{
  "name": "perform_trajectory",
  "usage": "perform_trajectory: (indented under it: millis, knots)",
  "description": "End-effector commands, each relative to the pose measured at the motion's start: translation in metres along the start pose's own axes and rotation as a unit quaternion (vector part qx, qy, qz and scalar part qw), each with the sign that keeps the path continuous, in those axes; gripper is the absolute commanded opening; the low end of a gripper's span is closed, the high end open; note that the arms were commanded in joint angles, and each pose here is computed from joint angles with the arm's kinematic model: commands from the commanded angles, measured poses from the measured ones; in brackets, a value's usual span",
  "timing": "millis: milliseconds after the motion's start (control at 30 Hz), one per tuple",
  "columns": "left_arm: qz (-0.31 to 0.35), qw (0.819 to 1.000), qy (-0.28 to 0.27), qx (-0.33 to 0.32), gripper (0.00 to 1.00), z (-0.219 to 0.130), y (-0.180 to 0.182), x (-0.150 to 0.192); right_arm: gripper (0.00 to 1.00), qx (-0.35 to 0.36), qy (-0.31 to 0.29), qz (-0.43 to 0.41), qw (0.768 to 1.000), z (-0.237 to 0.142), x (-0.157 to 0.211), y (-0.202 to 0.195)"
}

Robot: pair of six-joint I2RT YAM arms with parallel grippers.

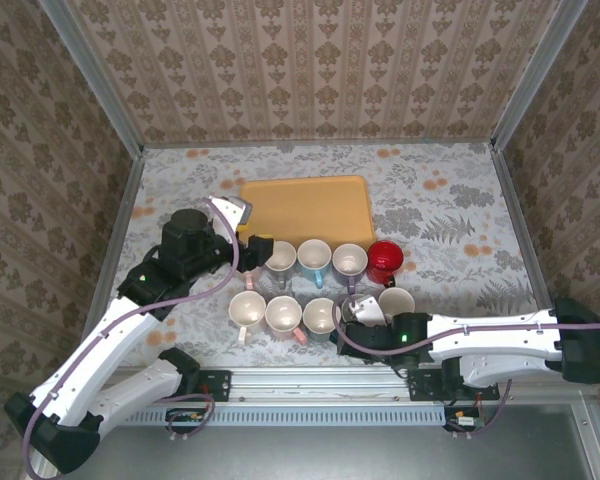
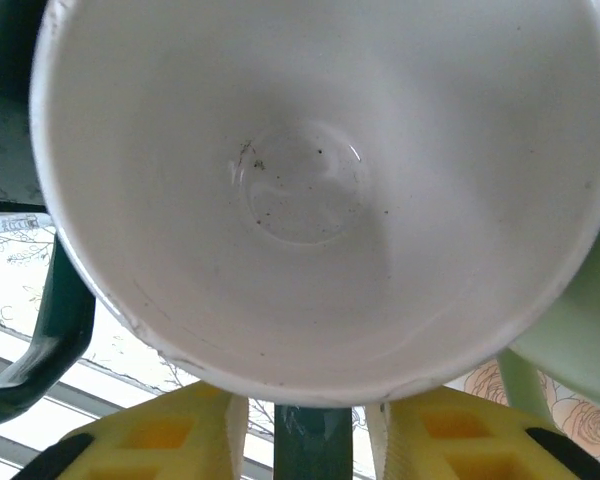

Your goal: Turn the mug right side up

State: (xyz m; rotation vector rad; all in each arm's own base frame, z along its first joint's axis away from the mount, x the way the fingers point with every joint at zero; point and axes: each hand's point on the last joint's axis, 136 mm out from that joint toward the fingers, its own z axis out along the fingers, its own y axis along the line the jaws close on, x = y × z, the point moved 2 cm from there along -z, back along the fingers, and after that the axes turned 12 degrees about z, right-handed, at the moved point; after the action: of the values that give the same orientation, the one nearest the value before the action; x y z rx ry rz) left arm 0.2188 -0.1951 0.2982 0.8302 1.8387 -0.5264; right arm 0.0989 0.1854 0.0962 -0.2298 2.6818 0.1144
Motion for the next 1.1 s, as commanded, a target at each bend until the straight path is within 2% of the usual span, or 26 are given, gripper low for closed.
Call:
perform_trajectory:
  millis: [0, 200, 300, 467, 567, 633, 667, 700, 800, 900, 1000, 1067]
  knots:
    - [0.005, 1.000, 0.001, -0.003, 0.72, 0.000, 0.000, 0.001, 0.40, -0.019, -0.002, 0.006, 1.000, -0.015, -0.007, 0.003]
    - [0.005, 1.000, -0.001, -0.002, 0.71, -0.001, -0.001, 0.000, 0.48, -0.048, 0.007, 0.011, 0.999, -0.038, -0.007, 0.001]
    - [0.007, 1.000, 0.000, 0.021, 0.72, 0.000, -0.007, 0.000, 0.56, -0.078, 0.000, -0.009, 0.997, -0.054, -0.011, 0.000]
    - [0.015, 1.000, 0.008, 0.026, 0.72, 0.004, -0.009, 0.003, 0.62, -0.163, -0.052, -0.018, 0.985, -0.092, -0.045, 0.013]
    - [0.006, 1.000, 0.022, 0.017, 0.78, 0.011, -0.001, 0.008, 0.64, -0.211, -0.074, -0.014, 0.975, -0.102, -0.072, 0.026]
    - [-0.024, 0.999, 0.029, 0.029, 1.00, 0.017, 0.004, 0.009, 0.77, -0.229, -0.105, 0.000, 0.968, -0.104, -0.095, 0.028]
    - [-0.041, 0.998, 0.027, 0.042, 1.00, 0.021, 0.006, 0.008, 0.96, -0.235, -0.129, 0.000, 0.963, -0.107, -0.109, 0.029]
    - [-0.057, 0.997, 0.027, 0.043, 1.00, 0.025, 0.011, 0.009, 1.00, -0.222, -0.152, 0.010, 0.963, -0.110, -0.124, 0.024]
    - [-0.155, 0.988, 0.018, -0.009, 1.00, 0.035, 0.059, 0.018, 1.00, -0.140, -0.231, 0.045, 0.962, -0.122, -0.181, 0.000]
    - [-0.242, 0.966, 0.016, -0.092, 1.00, 0.034, 0.110, 0.033, 1.00, -0.048, -0.304, 0.164, 0.937, -0.137, -0.235, -0.045]
    - [-0.248, 0.954, 0.030, -0.166, 1.00, 0.032, 0.142, 0.041, 1.00, -0.021, -0.368, 0.250, 0.895, -0.148, -0.268, -0.081]
    - [-0.218, 0.950, 0.017, -0.224, 1.00, 0.025, 0.165, 0.039, 1.00, 0.013, -0.434, 0.236, 0.869, -0.153, -0.283, -0.100]
